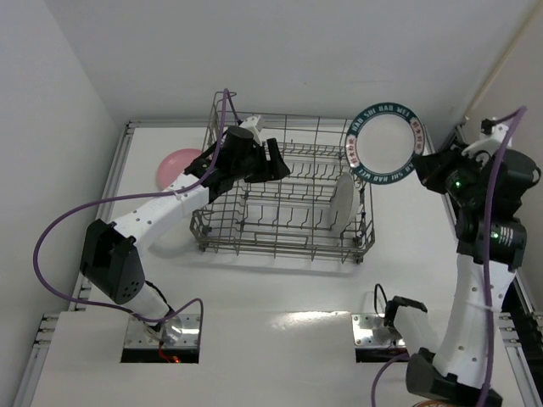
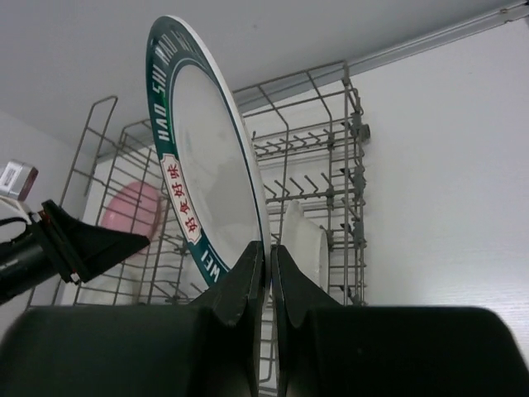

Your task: Load the plates into the dish rack

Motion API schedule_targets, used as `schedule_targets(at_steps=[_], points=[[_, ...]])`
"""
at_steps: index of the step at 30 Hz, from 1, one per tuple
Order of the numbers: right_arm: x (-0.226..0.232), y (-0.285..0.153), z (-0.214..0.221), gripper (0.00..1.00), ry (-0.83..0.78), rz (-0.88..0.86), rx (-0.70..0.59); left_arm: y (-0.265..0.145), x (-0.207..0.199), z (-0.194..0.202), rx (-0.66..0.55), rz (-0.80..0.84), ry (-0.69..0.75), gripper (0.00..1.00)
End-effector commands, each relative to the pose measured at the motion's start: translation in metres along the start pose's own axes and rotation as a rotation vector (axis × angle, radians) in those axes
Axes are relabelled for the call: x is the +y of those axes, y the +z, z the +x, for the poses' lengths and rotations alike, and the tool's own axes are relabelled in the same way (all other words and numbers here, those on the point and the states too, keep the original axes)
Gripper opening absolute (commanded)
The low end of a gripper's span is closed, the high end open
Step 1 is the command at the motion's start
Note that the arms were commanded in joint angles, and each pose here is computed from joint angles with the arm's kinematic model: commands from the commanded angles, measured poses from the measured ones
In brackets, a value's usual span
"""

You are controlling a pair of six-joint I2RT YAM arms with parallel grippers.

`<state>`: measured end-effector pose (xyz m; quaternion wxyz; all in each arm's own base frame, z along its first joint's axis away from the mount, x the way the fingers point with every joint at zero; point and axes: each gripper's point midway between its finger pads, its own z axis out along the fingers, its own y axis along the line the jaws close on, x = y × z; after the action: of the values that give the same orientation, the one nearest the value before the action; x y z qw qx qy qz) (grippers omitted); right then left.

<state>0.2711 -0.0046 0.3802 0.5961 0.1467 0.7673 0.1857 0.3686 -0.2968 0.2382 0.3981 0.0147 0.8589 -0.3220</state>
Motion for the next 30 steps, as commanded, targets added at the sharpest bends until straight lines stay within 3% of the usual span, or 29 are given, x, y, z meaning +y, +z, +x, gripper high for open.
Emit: schedule_targets(at_steps=[1,4,9,16,30], points=[[0.012,0.010,0.008,0.00,-0.075,0.006,0.057,-0.005,-0.008,-0.021,-0.058,0.018,0.010,0.62],[0.026,0.029,0.035,0.00,-0.119,0.018,0.153,-0.005,-0.008,-0.021,-0.058,0.018,0.010,0.62],[0.040,0.051,0.061,0.00,-0.217,0.236,0.205,-0.004,-0.006,-0.022,-0.063,0.010,0.019,0.62],[0.030,0.051,0.063,0.00,-0.238,0.450,0.172,-0.004,-0.006,-0.022,-0.063,0.010,0.019,0.62],[0.034,0.088,0.132,0.00,-0.476,0.719,0.284,-0.008,-0.010,-0.023,-0.065,0.023,0.020,0.62]])
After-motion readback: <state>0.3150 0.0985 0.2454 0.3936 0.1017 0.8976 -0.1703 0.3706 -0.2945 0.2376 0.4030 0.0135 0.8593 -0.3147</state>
